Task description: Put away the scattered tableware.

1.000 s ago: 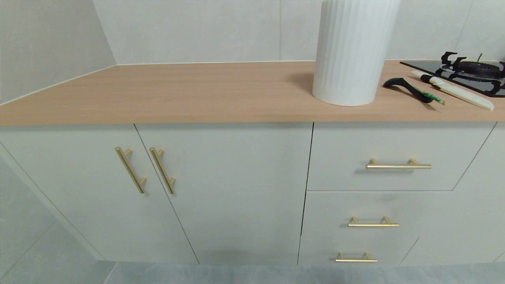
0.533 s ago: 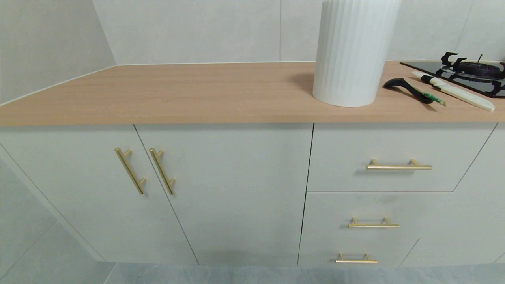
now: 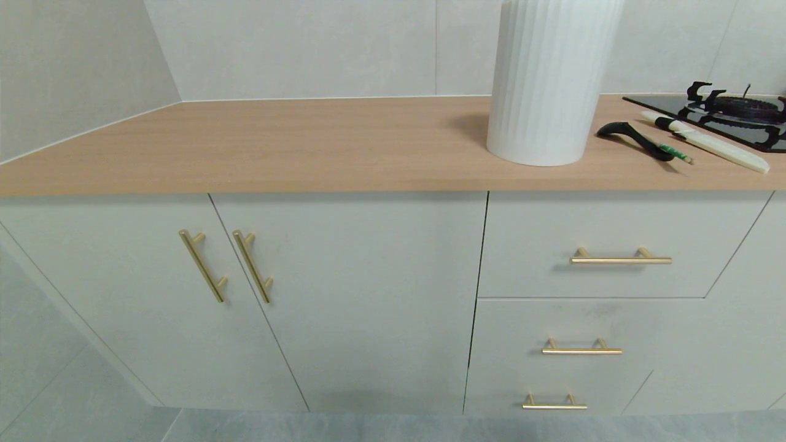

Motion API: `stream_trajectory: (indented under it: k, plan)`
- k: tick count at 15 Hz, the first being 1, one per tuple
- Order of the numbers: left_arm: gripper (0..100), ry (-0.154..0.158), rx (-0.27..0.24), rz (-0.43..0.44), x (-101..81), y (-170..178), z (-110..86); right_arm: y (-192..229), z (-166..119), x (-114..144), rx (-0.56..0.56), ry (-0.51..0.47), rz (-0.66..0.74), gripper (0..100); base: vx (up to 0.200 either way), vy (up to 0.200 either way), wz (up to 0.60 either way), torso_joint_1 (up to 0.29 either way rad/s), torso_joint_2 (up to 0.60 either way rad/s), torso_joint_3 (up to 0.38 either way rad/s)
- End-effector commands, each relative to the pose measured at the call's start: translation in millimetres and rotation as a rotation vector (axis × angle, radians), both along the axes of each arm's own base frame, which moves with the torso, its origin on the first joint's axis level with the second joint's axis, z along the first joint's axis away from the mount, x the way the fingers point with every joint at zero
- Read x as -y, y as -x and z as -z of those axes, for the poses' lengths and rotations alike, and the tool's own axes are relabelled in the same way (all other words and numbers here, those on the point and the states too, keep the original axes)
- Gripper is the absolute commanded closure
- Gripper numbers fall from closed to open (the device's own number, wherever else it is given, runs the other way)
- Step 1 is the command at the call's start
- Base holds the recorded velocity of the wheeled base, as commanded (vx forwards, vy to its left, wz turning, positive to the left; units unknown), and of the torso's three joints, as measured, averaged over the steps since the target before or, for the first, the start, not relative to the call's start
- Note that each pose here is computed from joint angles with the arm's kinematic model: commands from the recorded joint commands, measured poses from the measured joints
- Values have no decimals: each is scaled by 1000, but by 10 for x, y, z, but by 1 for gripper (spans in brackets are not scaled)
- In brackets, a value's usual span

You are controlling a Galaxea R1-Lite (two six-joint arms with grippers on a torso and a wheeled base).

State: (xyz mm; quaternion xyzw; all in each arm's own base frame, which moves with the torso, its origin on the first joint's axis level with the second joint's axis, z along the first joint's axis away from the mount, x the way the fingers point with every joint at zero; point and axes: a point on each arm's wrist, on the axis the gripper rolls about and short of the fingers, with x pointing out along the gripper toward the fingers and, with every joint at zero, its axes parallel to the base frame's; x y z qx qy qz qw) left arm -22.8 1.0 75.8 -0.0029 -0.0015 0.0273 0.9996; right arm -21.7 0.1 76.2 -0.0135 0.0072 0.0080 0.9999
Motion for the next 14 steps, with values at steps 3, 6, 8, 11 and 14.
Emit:
stream_trajectory:
  k: [3,6,8,11,14]
  plan:
    - [0,0,0,-1,0,0,0,-64,-630,-12,-28,-111,-120,0,0,0,0,0,0,0]
    - [0,0,0,-1,0,0,0,-604,-731,-48,-357,-62,-145,0,0,0,0,0,0,0]
    - [0,0,0,-1,0,0,0,-979,-712,-125,-545,-43,-211,0,0,0,0,0,0,0]
    - [0,0,0,-1,0,0,0,-1562,-628,-256,-724,-11,-242,0,0,0,0,0,0,0]
    - [0,0,0,-1,0,0,0,-2194,-329,-357,-815,-3,-212,0,0,0,0,0,0,0]
